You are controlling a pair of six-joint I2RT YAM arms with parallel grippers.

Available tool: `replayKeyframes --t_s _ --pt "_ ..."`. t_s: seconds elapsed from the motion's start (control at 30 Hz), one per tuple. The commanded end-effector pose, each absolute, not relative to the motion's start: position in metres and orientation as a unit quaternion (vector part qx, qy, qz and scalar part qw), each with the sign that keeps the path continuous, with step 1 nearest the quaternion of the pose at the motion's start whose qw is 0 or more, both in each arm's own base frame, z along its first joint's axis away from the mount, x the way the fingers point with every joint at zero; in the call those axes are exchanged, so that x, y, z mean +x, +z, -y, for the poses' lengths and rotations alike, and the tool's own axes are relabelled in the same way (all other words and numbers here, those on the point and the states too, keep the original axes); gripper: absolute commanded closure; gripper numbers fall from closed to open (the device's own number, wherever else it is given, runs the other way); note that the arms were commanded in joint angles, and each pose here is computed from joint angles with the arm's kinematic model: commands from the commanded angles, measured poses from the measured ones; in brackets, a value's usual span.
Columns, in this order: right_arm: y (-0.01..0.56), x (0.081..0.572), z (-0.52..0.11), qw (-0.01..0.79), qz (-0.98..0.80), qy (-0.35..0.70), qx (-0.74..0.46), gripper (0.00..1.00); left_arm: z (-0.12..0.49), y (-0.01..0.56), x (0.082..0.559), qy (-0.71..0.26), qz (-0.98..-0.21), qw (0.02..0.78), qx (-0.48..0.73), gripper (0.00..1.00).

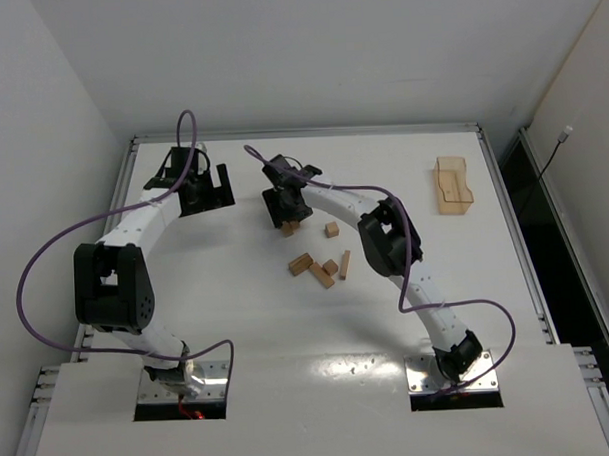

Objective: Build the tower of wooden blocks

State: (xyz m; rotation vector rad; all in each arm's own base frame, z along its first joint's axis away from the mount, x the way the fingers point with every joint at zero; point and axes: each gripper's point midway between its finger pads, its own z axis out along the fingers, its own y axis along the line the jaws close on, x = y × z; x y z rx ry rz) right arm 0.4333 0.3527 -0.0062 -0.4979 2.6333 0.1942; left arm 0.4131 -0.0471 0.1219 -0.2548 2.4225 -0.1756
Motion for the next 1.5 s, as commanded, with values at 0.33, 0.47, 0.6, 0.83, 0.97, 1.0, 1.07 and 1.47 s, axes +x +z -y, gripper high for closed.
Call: replayKeyframes --t_s 0.33,0.47,0.6,0.83,0.97,1.0,1.07,1.47 --pt "-0.006 0.466 -0.32 0.256 -0.96 0.022 -0.108 1.0 0.045 0.136 0.424 -0.076 -0.924 0.36 -0.106 0.0" --pt "0.004 0.472 -0.305 0.269 -0.961 -0.002 -0.068 1.0 0.047 0.136 0.426 -0.081 -0.924 0.359 -0.104 0.0" --pt "-0.004 0.466 -0.302 0.259 -0.964 -0.005 -0.056 0.97 0.049 0.135 0.428 -0.085 -0.924 0.357 -0.103 0.0" --pt "0.003 0.465 -0.304 0.255 -0.966 0.016 -0.044 0.23 0.047 0.138 0.428 -0.082 -0.923 0.362 -0.104 0.0" --pt "0.044 0.477 -0.315 0.294 -0.953 0.046 -0.062 0.14 0.047 0.135 0.426 -0.081 -0.924 0.358 -0.104 0.0" --pt "0.053 0.479 -0.316 0.304 -0.949 0.051 -0.067 0.14 0.047 0.135 0.426 -0.081 -0.924 0.358 -0.104 0.0" --pt "0.092 0.483 -0.32 0.335 -0.936 0.069 -0.08 0.12 0.047 0.139 0.426 -0.082 -0.923 0.362 -0.104 0.0" --pt "0.243 0.382 -0.258 0.442 -0.839 0.089 -0.305 0.38 0.047 0.156 0.406 -0.091 -0.91 0.392 -0.1 0.0"
